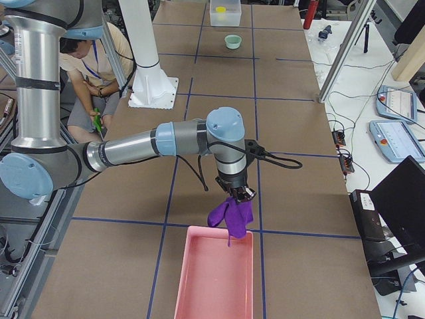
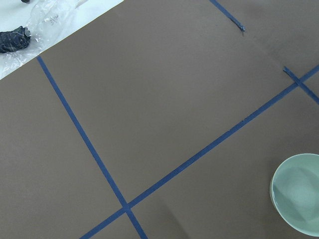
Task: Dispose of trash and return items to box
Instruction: 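Drop the purple cloth into the pink box while the left gripper nears the bowl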
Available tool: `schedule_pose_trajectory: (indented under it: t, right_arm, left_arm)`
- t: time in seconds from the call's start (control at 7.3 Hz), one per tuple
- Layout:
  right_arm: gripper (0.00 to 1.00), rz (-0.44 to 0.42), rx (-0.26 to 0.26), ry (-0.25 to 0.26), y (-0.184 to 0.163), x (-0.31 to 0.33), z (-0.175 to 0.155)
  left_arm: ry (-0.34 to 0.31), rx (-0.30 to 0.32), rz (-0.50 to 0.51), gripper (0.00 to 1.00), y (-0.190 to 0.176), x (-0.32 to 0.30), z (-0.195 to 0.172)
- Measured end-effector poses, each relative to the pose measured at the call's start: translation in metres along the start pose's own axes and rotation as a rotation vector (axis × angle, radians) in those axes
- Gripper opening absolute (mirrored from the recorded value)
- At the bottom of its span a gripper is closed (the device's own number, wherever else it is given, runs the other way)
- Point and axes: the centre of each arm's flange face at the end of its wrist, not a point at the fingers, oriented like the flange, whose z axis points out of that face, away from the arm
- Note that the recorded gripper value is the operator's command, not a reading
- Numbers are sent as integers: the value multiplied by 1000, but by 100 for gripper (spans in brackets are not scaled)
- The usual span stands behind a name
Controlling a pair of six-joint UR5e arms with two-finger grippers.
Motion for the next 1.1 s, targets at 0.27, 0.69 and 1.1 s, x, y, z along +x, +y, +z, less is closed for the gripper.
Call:
schedule_pose_trajectory:
  t: [0.27, 0.69, 1.1]
  right_arm:
    - [100, 2, -79, -3, 44, 32, 21]
    - [100, 343, 5, -85, 58, 20, 43]
    - [100, 667, 97, -116, -43, -37, 2]
  left_arm:
    - [-21, 9, -33, 100, -15, 2, -3]
    - [-15, 24, -135, 100, -37, 28, -2]
    - [-12, 29, -255, 100, -68, 100, 28]
